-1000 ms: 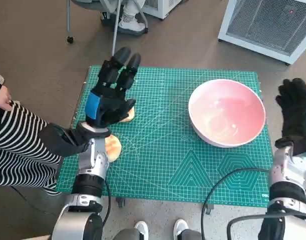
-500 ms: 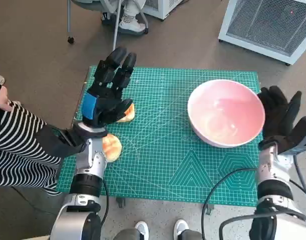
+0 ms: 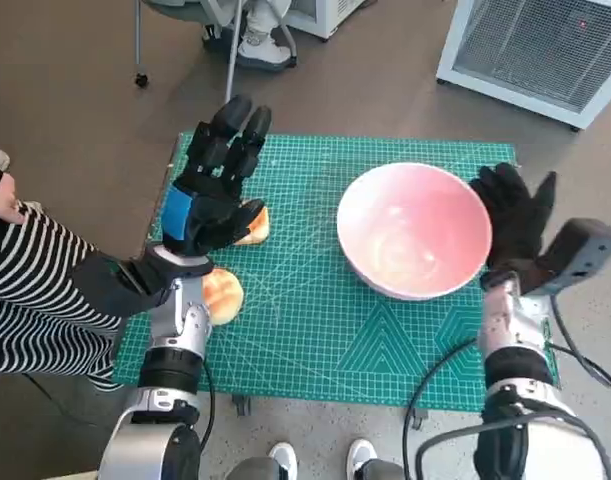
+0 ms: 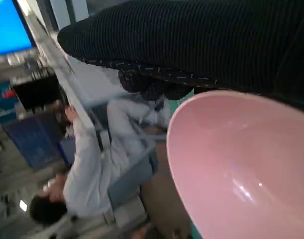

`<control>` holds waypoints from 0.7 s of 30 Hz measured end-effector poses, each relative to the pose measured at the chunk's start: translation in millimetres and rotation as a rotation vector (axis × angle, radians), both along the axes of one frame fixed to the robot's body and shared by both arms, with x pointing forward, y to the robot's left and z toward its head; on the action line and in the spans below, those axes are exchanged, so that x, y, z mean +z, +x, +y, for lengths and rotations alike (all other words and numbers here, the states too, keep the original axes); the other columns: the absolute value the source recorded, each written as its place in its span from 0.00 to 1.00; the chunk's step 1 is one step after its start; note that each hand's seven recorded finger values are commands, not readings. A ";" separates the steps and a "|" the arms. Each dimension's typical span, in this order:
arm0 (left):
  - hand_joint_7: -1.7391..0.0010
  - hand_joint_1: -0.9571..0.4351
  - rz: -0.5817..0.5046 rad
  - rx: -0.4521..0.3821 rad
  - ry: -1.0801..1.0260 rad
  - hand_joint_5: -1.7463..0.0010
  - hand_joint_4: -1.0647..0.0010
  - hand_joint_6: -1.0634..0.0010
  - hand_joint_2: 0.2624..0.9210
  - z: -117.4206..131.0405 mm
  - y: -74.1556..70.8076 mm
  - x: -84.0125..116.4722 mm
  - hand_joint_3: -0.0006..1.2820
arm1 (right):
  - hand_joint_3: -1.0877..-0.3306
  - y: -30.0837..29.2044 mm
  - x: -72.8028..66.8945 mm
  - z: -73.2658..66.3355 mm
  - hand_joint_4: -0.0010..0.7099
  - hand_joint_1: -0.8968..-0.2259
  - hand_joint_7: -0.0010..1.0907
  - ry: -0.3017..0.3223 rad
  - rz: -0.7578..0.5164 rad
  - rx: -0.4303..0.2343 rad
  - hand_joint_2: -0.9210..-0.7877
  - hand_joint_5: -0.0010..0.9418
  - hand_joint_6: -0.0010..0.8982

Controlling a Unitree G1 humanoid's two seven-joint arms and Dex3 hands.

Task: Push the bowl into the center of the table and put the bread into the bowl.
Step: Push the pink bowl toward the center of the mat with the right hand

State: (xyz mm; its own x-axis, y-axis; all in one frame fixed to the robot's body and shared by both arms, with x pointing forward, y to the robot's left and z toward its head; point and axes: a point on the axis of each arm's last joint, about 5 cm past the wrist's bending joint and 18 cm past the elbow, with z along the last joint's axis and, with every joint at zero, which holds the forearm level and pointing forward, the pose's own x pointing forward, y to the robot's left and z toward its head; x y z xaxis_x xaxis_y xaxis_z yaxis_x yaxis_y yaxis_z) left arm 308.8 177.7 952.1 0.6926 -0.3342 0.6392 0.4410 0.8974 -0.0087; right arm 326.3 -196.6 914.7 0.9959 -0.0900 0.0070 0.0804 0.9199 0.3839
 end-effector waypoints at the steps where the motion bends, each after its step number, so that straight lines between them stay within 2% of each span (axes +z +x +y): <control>1: 0.74 0.23 -0.001 0.000 0.000 1.00 0.91 1.00 1.00 0.1 0.0 0.0 0.25 | 0.26 0.7 0.6 1.9 0.12 0.35 0.20 0.003 -0.004 0.008 0.00 0.01 0.12; 21: 0.74 0.24 0.015 0.008 0.003 0.99 0.90 1.00 1.00 2.3 -3.1 -5.5 0.24 | 0.28 3.8 -0.1 28.2 0.06 0.34 0.16 0.045 -0.023 0.102 0.00 0.00 0.11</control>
